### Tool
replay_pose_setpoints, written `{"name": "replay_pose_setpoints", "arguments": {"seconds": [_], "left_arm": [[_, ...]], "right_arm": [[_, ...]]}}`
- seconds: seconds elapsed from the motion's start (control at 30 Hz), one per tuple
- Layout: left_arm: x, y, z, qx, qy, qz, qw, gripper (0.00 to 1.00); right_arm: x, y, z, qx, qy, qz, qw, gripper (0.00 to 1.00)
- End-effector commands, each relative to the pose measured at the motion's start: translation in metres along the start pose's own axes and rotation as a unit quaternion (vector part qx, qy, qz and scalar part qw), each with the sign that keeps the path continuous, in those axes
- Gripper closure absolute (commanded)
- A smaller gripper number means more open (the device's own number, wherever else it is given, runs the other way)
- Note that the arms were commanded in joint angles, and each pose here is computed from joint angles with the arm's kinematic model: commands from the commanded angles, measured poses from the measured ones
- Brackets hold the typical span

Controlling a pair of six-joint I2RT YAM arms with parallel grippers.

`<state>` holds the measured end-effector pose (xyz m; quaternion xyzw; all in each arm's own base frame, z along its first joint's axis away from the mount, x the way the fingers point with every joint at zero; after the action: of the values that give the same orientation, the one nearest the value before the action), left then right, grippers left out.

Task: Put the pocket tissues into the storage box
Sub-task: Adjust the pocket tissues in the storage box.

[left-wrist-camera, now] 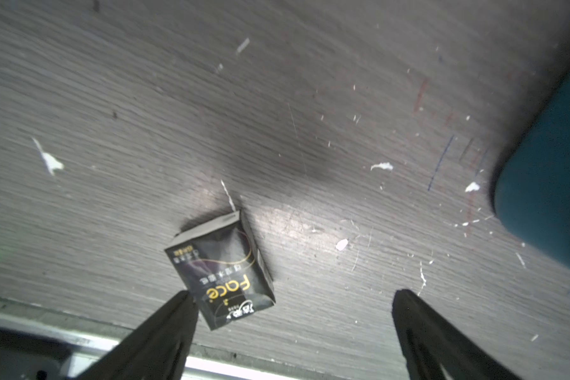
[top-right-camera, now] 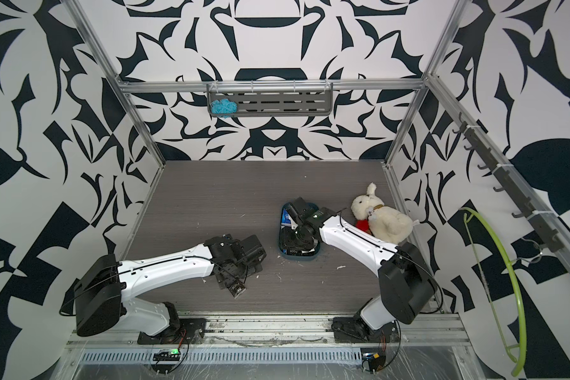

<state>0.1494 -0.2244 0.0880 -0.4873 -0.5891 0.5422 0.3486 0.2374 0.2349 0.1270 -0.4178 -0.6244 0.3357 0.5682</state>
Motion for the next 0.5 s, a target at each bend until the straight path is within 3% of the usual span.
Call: {"name": "replay_pose_setpoints", "arguments": {"seconds": [0.0, 0.2, 0.47], "left_arm": [[-0.002, 0.007, 0.01, 0.036, 0.015, -0.019, 0.999, 0.01], [0.003, 0.016, 0.016, 0.05, 0.036, -0.057, 0.997, 0.01], [0.01, 0.019, 0.012, 0.029, 0.026, -0.055, 0.998, 0.0]], "right_arm": [[-0.005, -0.014, 0.011, -0.01, -0.013, -0.005, 1.0, 0.4], [0.003, -0.034, 0.0, -0.055, -0.024, -0.02, 0.998, 0.4], [0.023, -0.036, -0.029, -0.062, -0.046, -0.018, 0.997, 0.4]]}}
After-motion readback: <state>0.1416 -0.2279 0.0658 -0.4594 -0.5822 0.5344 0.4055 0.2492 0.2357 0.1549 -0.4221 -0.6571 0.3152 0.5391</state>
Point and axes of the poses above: each gripper's point midway between its finger pads, its own y axis out along the fingers, its own x axis along the line the jaws close on, z = x × y, the point moved 2 cm from there along -y, back along the fingers, and after that the axes turned 4 degrees about y, right-handed, at the moved point
